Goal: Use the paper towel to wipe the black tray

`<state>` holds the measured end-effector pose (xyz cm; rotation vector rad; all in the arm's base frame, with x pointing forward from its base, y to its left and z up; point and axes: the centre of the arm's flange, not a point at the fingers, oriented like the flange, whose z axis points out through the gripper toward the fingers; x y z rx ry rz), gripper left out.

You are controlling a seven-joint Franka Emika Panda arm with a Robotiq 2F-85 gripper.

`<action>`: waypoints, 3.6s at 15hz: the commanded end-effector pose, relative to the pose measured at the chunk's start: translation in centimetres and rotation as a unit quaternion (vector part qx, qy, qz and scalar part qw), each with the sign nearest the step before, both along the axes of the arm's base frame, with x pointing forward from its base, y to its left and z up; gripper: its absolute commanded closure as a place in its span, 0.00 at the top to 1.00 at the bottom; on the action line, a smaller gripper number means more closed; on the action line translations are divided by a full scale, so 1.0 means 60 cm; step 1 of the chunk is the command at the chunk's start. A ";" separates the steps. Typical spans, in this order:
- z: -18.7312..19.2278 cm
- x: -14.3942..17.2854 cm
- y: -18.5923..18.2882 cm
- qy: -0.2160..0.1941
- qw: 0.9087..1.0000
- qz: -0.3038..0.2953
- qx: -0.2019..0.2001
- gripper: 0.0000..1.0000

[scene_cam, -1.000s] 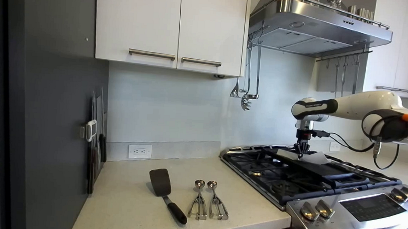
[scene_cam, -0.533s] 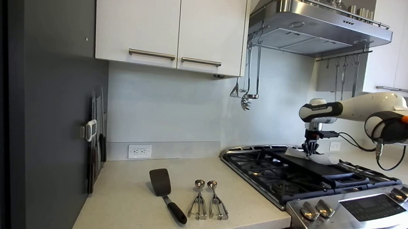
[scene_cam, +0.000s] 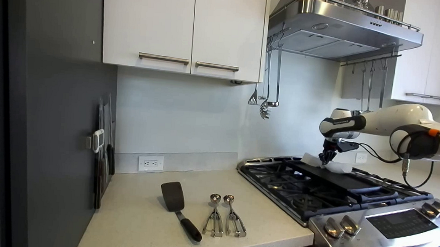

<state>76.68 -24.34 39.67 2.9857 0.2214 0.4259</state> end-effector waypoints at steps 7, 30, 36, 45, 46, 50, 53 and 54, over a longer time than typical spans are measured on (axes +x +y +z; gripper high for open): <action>-0.037 0.056 0.122 0.002 0.992 0.118 0.041 0.00; -0.071 -0.102 0.145 0.299 0.943 0.114 0.090 0.00; -0.058 -0.135 0.048 0.280 0.955 0.048 0.080 0.00; -0.037 -0.109 -0.080 0.148 0.987 -0.022 0.054 0.00; -0.036 -0.098 -0.072 0.138 0.989 -0.014 0.058 0.00; -0.040 -0.056 -0.044 0.094 0.994 0.008 0.051 0.00; -0.043 -0.040 -0.012 0.086 0.995 0.033 0.050 0.00; -0.044 -0.036 0.001 0.087 0.994 0.044 0.055 0.00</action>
